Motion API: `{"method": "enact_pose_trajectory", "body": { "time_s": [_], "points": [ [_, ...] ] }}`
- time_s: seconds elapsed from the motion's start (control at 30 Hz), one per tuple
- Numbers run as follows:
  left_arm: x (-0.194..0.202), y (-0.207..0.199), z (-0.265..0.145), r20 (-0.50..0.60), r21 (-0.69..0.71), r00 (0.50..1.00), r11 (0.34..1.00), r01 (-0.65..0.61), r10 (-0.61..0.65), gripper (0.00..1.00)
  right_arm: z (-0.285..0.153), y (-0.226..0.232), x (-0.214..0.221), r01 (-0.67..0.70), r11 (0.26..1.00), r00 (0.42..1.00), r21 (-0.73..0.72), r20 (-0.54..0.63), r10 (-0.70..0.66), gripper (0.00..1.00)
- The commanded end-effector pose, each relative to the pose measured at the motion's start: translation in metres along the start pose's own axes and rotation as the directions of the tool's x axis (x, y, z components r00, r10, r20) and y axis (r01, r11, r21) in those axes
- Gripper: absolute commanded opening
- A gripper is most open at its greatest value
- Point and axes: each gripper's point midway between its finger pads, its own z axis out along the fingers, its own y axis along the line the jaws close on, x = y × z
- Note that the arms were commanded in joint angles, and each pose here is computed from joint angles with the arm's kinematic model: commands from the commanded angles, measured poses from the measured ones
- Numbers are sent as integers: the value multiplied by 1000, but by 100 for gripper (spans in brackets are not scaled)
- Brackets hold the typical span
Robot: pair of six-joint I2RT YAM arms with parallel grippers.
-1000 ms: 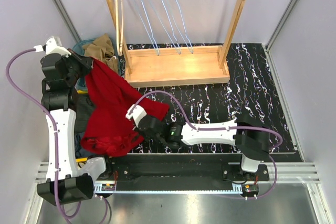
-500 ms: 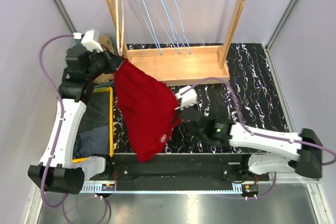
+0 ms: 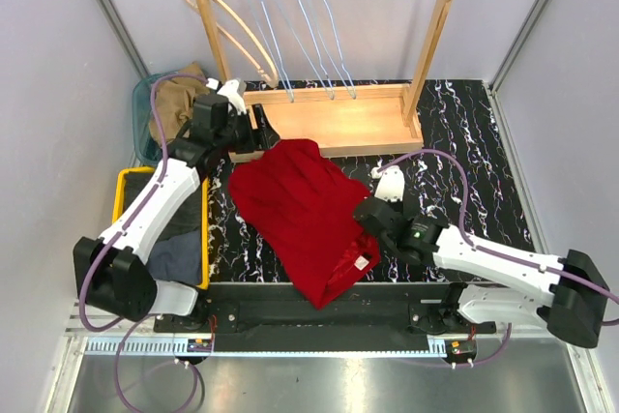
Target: Place the skirt on the hanger
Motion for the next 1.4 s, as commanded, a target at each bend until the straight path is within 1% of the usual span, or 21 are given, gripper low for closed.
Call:
{"method": "enact_pose_trajectory", "body": {
  "time_s": [0.0,0.07,0.13,0.17,0.23,0.27,0.3,0.33,0.37,0.4,0.53,0.6,0.7,0.73,0.8,0.83,0.9,1.03,1.1,1.23,1.37],
  "points": [
    [-11,3,-31,102,-91,994,996,-25,34,76,14,-11,18,-121,989,990,83,-69,127,0],
    [-10,-12,-53,130,-59,990,998,-38,46,79,20,-14,23,-137,986,985,99,-95,146,0],
    [7,-25,-63,112,-21,991,998,-66,68,79,24,-13,26,-137,985,981,106,-120,150,0],
    [18,-46,-75,113,38,989,995,-97,92,80,27,-13,23,-148,983,979,109,-126,162,0],
    [55,-53,-75,50,67,995,993,-94,91,80,30,-10,24,-142,984,976,107,-151,157,0],
    [73,-69,-83,37,111,994,988,-108,104,80,31,-6,19,-154,983,975,99,-149,167,0],
    [100,-62,-77,-7,87,995,992,-96,97,80,33,-6,17,-160,982,973,99,-152,174,0],
    [123,-74,-81,-38,115,992,986,-117,122,80,34,-4,17,-163,982,971,93,-164,177,0],
    [127,-69,-81,-12,72,993,991,-112,113,80,35,-1,12,-173,981,969,84,-162,185,0],
    [148,-63,-78,-47,50,995,995,-89,92,79,36,-1,12,-175,981,969,83,-165,186,0],
    [187,-70,-83,-45,12,991,992,-127,128,77,38,11,7,-196,980,964,30,-179,199,0],
    [202,-71,-83,-67,3,988,990,-138,138,77,39,13,7,-203,979,961,20,-187,203,0],
    [232,-79,-83,-139,25,974,984,-177,178,77,39,16,10,-212,977,957,5,-200,208,0],
    [248,-84,-85,-175,45,961,977,-209,214,77,40,16,11,-217,976,955,3,-205,213,0],
    [264,-91,-88,-210,67,947,970,-235,244,77,40,16,12,-220,976,954,0,-211,215,0],
    [281,-95,-92,-240,90,928,959,-270,284,78,41,16,14,-221,975,953,1,-213,216,0],
    [301,-101,-96,-281,110,907,949,-295,314,79,41,17,15,-227,974,950,-3,-219,221,0],
    [328,-92,-92,-339,57,876,937,-344,343,79,43,17,19,-230,973,948,-5,-228,223,0],
    [337,-90,-91,-336,30,864,921,-387,374,78,43,18,21,-236,972,945,-8,-235,227,0],
    [343,-102,-89,-313,19,850,898,-440,424,78,44,19,24,-235,972,944,-10,-242,226,0],
    [354,-100,-83,-331,-23,830,876,-483,449,78,44,19,26,-240,971,942,-11,-246,230,0]
  ]
}}
